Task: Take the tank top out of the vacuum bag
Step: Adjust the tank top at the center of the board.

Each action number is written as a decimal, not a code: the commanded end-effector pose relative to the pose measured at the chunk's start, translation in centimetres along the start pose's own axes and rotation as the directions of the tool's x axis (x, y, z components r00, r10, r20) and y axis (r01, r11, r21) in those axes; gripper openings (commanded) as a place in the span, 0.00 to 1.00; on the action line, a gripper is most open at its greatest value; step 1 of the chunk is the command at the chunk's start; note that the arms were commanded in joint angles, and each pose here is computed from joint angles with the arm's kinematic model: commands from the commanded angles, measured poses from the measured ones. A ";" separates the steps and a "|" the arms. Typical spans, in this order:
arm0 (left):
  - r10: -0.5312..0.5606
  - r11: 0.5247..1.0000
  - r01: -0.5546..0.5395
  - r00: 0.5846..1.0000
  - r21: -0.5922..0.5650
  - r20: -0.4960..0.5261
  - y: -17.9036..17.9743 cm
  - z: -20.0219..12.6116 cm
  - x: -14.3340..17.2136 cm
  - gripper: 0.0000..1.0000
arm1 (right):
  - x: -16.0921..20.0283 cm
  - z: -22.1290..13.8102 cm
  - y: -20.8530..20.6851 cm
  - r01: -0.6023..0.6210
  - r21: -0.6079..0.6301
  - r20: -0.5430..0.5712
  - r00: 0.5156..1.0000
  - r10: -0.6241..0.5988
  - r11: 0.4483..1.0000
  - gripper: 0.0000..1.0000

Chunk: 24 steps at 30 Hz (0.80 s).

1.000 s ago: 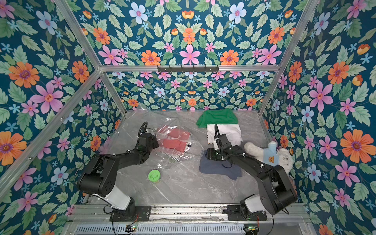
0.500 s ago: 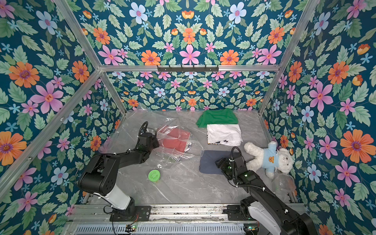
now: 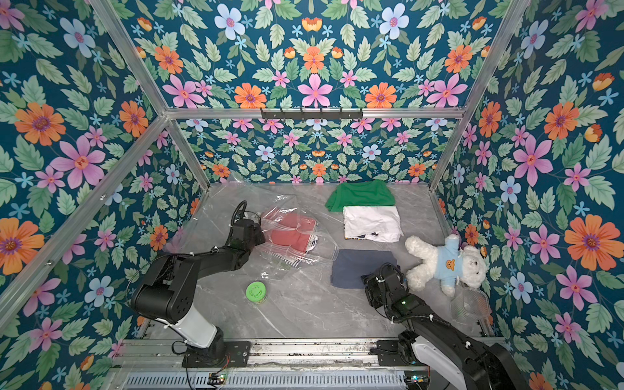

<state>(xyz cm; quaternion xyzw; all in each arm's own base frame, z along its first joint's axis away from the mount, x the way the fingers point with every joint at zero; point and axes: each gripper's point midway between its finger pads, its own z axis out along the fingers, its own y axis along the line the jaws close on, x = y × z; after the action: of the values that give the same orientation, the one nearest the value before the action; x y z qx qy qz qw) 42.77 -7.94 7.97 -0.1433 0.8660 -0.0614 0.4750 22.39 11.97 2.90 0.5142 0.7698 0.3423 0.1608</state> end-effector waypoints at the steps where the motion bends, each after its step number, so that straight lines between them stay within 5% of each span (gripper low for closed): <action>1: -0.010 1.000 0.010 1.000 0.007 0.013 -0.3 -0.1 -0.5 0.00 | -1.1 0.4 0.5 -0.088 -0.027 0.028 0.996 0.089 0.996 0.44; 7: -0.010 1.000 0.010 1.000 0.006 0.014 -0.3 -0.1 -0.5 0.00 | -2.3 0.9 1.4 -0.095 -0.042 0.029 0.995 0.096 0.995 0.23; 24: -0.009 1.000 0.009 1.000 -0.002 0.015 0.1 -0.8 -0.4 0.00 | -3.8 3.2 4.5 -0.017 -0.042 -0.012 1.000 0.017 0.999 0.25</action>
<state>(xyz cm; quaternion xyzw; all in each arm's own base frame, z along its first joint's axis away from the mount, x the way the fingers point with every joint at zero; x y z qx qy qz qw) 42.29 -7.90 8.49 -0.1426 0.8651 -0.0624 0.4769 28.42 10.41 2.75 0.5320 0.7533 0.3528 0.1581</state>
